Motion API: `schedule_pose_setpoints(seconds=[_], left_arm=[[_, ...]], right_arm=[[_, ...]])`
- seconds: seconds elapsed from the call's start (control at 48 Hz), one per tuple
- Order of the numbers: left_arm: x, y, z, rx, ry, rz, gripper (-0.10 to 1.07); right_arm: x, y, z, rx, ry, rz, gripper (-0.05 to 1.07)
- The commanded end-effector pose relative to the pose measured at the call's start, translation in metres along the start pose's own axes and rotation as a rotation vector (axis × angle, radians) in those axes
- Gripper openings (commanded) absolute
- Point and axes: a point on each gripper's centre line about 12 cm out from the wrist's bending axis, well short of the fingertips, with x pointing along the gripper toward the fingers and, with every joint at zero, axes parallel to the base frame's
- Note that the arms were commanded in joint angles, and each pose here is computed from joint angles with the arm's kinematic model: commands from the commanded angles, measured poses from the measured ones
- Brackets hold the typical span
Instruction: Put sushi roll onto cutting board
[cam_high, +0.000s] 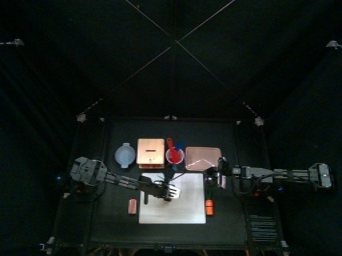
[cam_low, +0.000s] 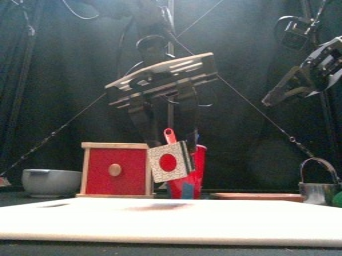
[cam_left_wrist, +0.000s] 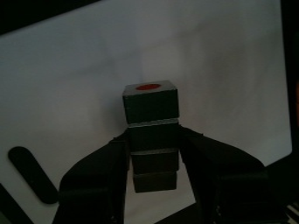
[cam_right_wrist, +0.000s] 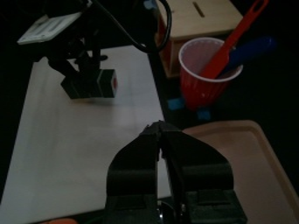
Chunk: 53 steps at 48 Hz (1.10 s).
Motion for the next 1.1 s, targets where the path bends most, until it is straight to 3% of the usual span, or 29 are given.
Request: schedule_pose_setpoints(seconds=[0.0, 0.188, 0.417, 0.688, 0.812, 0.958, 1.083], left_arm=[[-0.014, -0.018, 0.004, -0.021, 0.002, -0.041, 0.66], [-0.001, -0.028, 0.002, -0.068, 0.028, 0.005, 0.66], [0.01, -0.025, 0.001, -0.128, 0.025, 0.079, 0.66], [0.007, -0.027, 0.002, -0.141, 0.022, 0.07, 0.87], [0.004, -0.028, 0.003, -0.135, 0.023, 0.064, 0.97], [-0.005, -0.028, 0.006, -0.115, 0.014, 0.057, 0.98], [-0.031, -0.027, 0.015, -0.007, -0.03, 0.019, 0.98]], right_arm=[[-0.001, -0.001, 0.003, 0.0, -0.002, -0.003, 0.01], [-0.001, -0.003, -0.001, 0.012, 0.008, -0.013, 0.01], [-0.001, -0.004, -0.005, 0.015, 0.017, -0.017, 0.01], [-0.001, -0.006, -0.001, 0.018, 0.008, -0.028, 0.01], [-0.001, -0.008, -0.002, 0.024, 0.011, -0.035, 0.01], [-0.001, -0.008, -0.006, 0.029, 0.021, -0.035, 0.01], [-0.001, -0.008, -0.007, 0.049, 0.024, -0.034, 0.01]])
